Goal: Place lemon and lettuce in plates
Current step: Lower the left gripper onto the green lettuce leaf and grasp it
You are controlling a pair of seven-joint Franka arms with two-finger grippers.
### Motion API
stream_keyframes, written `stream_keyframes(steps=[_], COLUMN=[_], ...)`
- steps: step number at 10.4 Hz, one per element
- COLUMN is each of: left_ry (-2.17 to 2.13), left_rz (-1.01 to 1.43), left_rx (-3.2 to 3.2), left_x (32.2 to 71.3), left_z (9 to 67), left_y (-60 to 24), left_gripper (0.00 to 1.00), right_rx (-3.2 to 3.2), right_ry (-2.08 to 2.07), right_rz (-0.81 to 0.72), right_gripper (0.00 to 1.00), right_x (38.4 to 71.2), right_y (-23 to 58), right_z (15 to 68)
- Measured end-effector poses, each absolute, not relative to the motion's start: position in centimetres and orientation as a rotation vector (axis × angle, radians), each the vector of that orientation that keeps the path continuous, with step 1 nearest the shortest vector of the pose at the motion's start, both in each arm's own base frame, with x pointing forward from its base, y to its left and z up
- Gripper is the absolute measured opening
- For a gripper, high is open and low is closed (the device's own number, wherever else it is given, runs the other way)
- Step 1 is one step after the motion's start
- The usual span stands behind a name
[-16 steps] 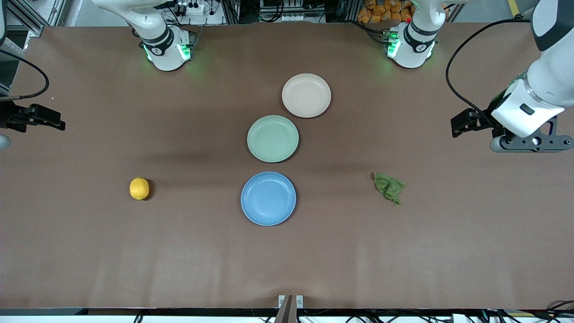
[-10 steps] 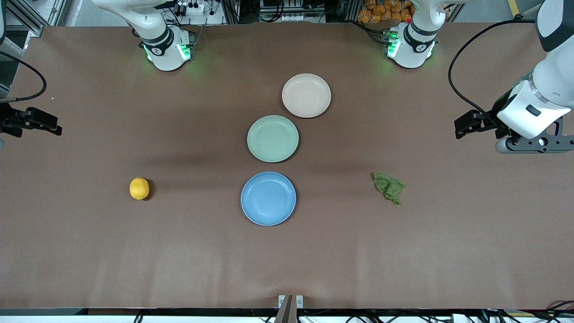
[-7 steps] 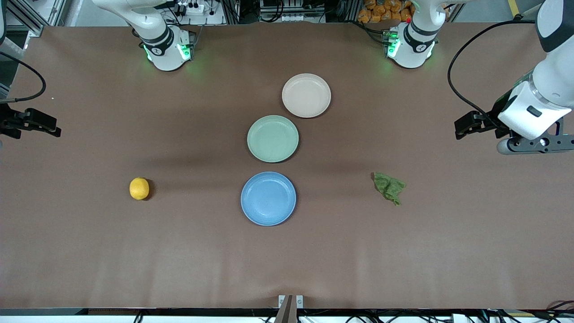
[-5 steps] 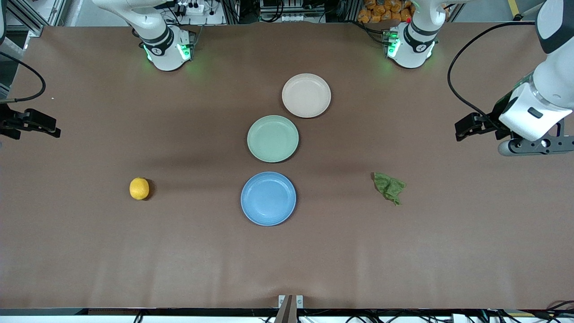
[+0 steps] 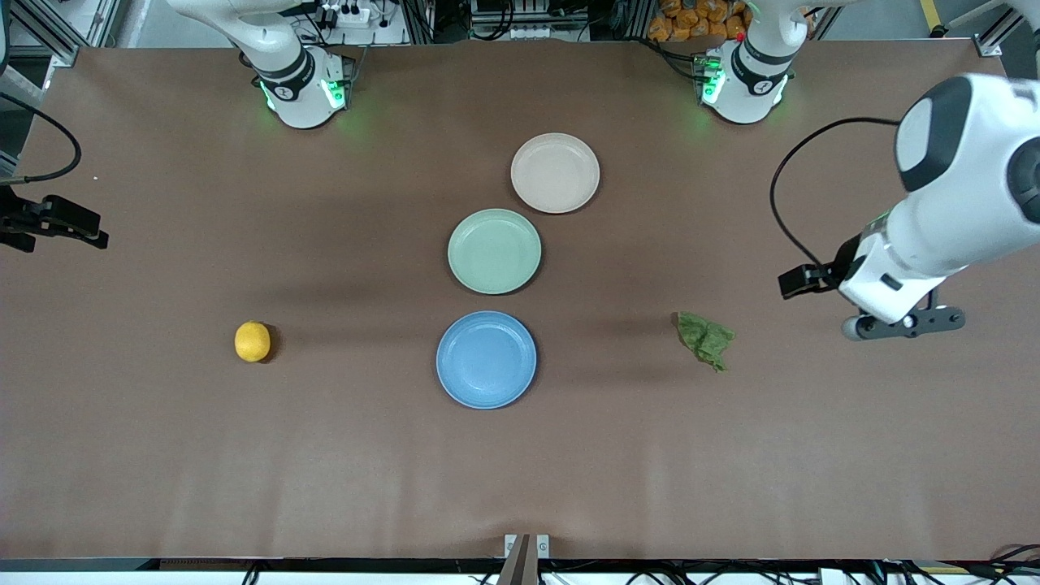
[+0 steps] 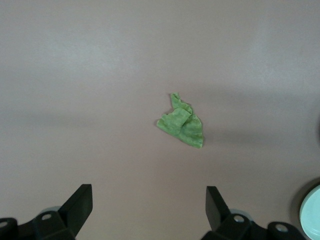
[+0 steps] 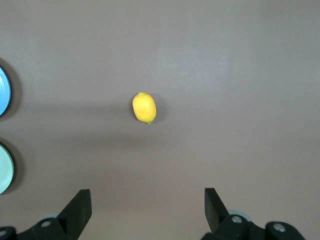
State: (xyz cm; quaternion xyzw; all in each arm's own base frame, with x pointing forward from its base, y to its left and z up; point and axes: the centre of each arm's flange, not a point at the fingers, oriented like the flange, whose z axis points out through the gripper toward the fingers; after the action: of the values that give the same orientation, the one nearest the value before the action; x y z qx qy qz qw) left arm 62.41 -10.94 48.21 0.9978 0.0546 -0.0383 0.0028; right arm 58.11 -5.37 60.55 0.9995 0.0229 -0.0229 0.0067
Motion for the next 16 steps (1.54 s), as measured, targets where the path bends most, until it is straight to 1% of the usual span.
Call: stream_keyframes(steps=[2, 5, 7, 10, 14, 16], left_ry=[0.223, 0.282, 0.329, 0.413, 0.4, 0.397], left_rz=[-0.094, -0.11, -0.136, -0.138, -0.066, -0.025], left_rx=[3.12, 3.114, 3.109, 3.085, 3.089, 3.126], left_x=[62.4, 61.2, 60.6, 61.0, 61.4, 61.5], left_z=[44.1, 37.4, 34.4, 29.7, 23.6, 21.5], left_y=[-11.3, -11.5, -11.4, -12.1, -14.8, -15.1], left_gripper=[1.0, 1.0, 1.0, 1.0, 1.0, 1.0], right_rx=[3.127, 3.127, 3.128, 3.13, 3.131, 3.131], right_ry=[0.073, 0.075, 0.075, 0.073, 0.072, 0.044], right_rz=[-0.069, -0.06, -0.043, -0.022, -0.031, -0.043], right_gripper=[1.0, 1.0, 1.0, 1.0, 1.0, 1.0], right_x=[58.1, 58.0, 57.7, 57.2, 57.2, 57.3], right_y=[-5.3, -5.3, -5.3, -5.4, -5.4, -5.4], right_z=[60.6, 61.0, 61.6, 62.4, 62.3, 61.9])
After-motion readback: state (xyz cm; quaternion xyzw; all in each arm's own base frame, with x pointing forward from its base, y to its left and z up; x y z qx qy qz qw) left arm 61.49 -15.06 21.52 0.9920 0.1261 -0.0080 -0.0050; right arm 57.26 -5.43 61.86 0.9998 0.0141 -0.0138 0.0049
